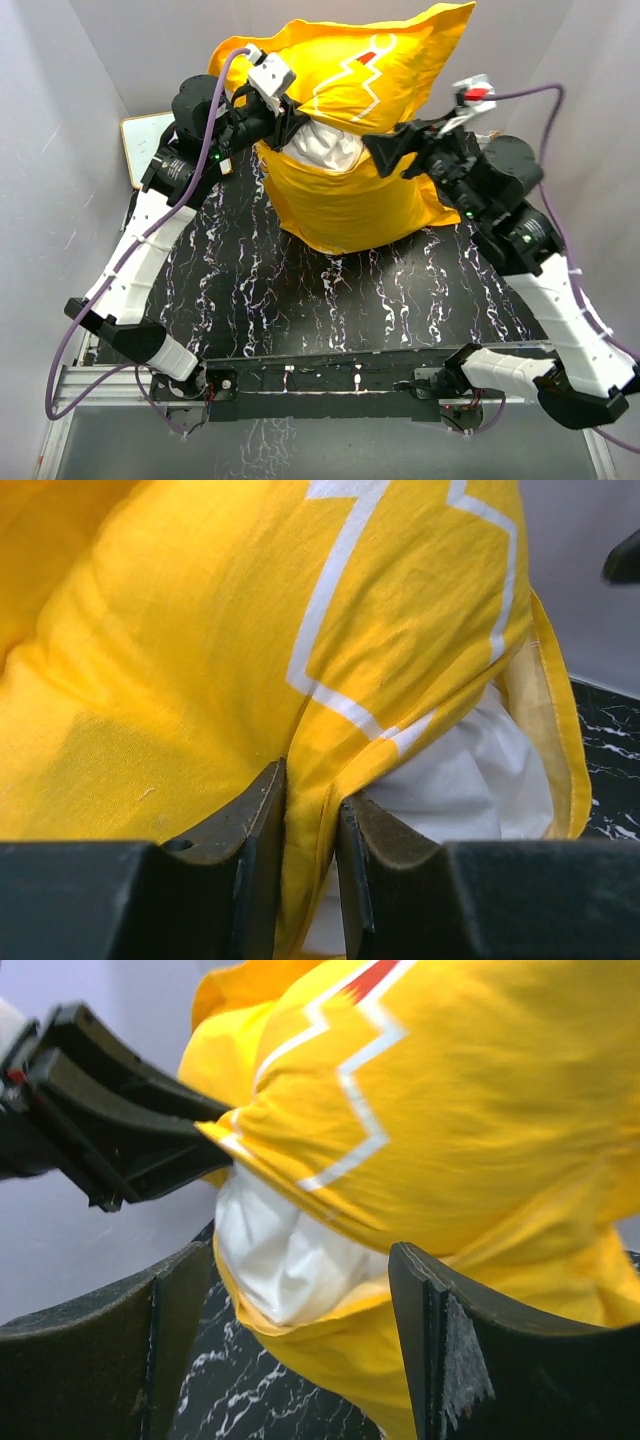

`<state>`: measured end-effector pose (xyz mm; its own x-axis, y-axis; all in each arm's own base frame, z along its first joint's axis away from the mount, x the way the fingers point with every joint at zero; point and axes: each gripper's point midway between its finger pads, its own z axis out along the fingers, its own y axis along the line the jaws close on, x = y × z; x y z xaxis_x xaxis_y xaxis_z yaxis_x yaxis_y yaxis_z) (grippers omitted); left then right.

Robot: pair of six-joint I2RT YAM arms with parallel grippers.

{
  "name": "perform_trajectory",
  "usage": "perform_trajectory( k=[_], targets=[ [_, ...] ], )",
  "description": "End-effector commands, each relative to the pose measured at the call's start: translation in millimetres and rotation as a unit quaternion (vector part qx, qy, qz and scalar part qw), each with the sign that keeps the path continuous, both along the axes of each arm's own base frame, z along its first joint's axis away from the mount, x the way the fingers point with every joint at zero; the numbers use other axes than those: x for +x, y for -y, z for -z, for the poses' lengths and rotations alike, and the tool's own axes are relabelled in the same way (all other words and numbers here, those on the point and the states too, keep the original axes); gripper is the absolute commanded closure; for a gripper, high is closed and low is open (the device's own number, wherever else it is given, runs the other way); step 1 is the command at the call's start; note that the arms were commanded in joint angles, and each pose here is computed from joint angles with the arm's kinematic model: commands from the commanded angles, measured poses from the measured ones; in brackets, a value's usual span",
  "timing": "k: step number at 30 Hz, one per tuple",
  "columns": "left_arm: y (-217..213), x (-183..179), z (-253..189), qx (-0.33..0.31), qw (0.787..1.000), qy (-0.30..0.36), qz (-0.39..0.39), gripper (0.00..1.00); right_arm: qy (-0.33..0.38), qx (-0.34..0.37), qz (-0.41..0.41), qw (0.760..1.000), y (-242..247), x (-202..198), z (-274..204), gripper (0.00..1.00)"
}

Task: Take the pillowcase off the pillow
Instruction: Remove the pillow from the pillowcase.

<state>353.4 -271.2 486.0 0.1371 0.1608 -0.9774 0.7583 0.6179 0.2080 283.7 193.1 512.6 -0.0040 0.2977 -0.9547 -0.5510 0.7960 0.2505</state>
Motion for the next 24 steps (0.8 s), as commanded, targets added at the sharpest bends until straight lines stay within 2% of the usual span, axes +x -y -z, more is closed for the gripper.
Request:
perform_trajectory(
  k=[1, 6, 9, 14, 18, 24],
  targets=[
    [4.4, -19.6, -31.0, -0.047, 0.998, -0.004, 0.029, 1.0, -0.014, -0.047, -0.046, 0.998, -48.5, 0.3, 20.1, 0.25],
    [5.6, -18.1, -30.8, -0.049, 0.998, -0.007, 0.028, 1.0, -0.035, -0.09, -0.027, 0.995, -90.1, 10.6, 44.1, 0.22],
    [4.8, -19.5, -32.7, -0.051, 0.998, -0.008, 0.027, 1.0, -0.044, -0.094, 0.031, 0.994, -84.2, 32.2, 50.8, 0.17],
    [1.9, -27.5, -32.3, -0.051, 0.998, -0.007, 0.031, 1.0, -0.017, -0.076, 0.115, 0.99, -60.7, 54.2, 27.9, 0.13],
    [0.5, -33.3, -29.4, -0.05, 0.998, -0.009, 0.037, 1.0, -0.014, -0.049, 0.124, 0.991, -51.4, 60.9, 13.4, 0.12],
    [-0.1, -41.2, -31.5, -0.057, 0.997, -0.016, 0.045, 1.0, -0.033, -0.051, 0.106, 0.993, -70.7, 71.0, 36.7, 0.11]
  ],
)
